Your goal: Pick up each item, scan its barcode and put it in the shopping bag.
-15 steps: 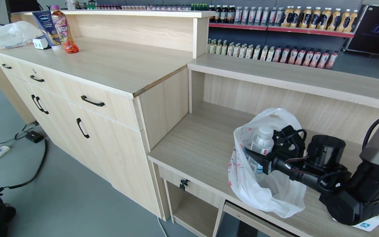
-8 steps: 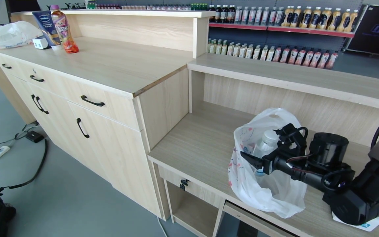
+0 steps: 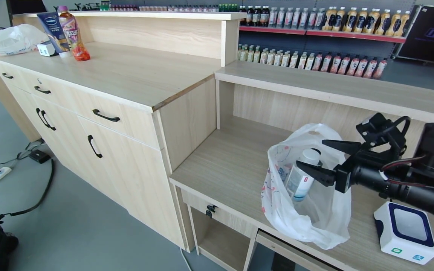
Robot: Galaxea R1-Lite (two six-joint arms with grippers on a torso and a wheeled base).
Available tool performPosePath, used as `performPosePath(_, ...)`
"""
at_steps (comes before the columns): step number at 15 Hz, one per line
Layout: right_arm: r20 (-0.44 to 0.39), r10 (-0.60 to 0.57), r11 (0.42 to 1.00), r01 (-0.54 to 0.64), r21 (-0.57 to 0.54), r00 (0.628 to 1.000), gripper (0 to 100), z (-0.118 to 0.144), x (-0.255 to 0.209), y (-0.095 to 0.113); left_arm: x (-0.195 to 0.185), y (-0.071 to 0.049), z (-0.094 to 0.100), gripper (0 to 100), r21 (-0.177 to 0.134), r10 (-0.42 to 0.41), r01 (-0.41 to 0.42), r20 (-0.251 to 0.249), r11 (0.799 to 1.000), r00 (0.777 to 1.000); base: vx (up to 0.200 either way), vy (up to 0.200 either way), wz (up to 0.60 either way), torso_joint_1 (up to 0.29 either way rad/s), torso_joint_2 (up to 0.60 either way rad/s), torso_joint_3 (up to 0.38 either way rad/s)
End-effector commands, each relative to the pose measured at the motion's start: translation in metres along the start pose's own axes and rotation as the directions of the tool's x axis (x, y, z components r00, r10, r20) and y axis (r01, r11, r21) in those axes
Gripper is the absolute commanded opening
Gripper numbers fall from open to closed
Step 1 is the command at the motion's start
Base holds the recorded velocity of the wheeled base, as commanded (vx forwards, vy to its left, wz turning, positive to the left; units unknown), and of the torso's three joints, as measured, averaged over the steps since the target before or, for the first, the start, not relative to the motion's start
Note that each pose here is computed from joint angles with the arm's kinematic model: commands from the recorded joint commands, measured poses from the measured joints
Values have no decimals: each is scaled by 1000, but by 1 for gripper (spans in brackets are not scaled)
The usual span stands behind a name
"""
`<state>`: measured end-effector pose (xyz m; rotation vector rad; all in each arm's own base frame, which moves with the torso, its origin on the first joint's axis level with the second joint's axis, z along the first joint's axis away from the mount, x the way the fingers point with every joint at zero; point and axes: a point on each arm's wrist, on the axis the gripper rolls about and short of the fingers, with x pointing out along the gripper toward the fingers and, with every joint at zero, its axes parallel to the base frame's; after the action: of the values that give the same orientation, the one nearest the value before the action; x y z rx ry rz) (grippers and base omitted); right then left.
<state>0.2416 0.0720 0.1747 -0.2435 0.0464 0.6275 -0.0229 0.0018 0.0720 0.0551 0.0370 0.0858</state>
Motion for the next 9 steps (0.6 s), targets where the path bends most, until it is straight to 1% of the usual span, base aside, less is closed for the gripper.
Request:
performPosePath(1,80,-96,971,111,-210,992,100,48,-81,5,0,0,0,100,1,1,-1,-1,1000,1000,0,0,0,0,0,0)
performPosePath(3,136,-129,958,159,-240,982,100,66,-91,1,0,0,0,100,0,1,-1,1,1000,1000,0,0,-600,-32,61,46)
performPosePath(4,133,-146,953,175,-247,980,100,72,-93,-2,0,0,0,100,0,1,-1,1,1000,1000,0,0,-600,-129,286,198)
performPosePath(5,134,-191,940,220,-261,972,100,91,-95,-10,0,0,0,100,0,1,-1,1,1000,1000,0,0,-600,-56,178,90)
performPosePath(6,116,-261,926,283,-251,958,100,106,-98,-14,0,0,0,100,0,1,-1,1,1000,1000,0,0,-600,-22,115,61)
performPosePath(7,95,-314,913,328,-242,945,100,115,-100,-17,0,0,0,100,1,1,-1,1,1000,1000,0,0,-600,-17,51,32)
performPosePath(8,73,-353,906,360,-224,933,100,131,-106,-16,0,0,0,100,0,1,-1,-1,1000,1000,0,0,-600,-17,32,27)
performPosePath(9,63,-366,907,371,-201,929,100,140,-113,-15,0,0,0,100,0,1,-1,1,1000,1000,0,0,-600,-12,17,12)
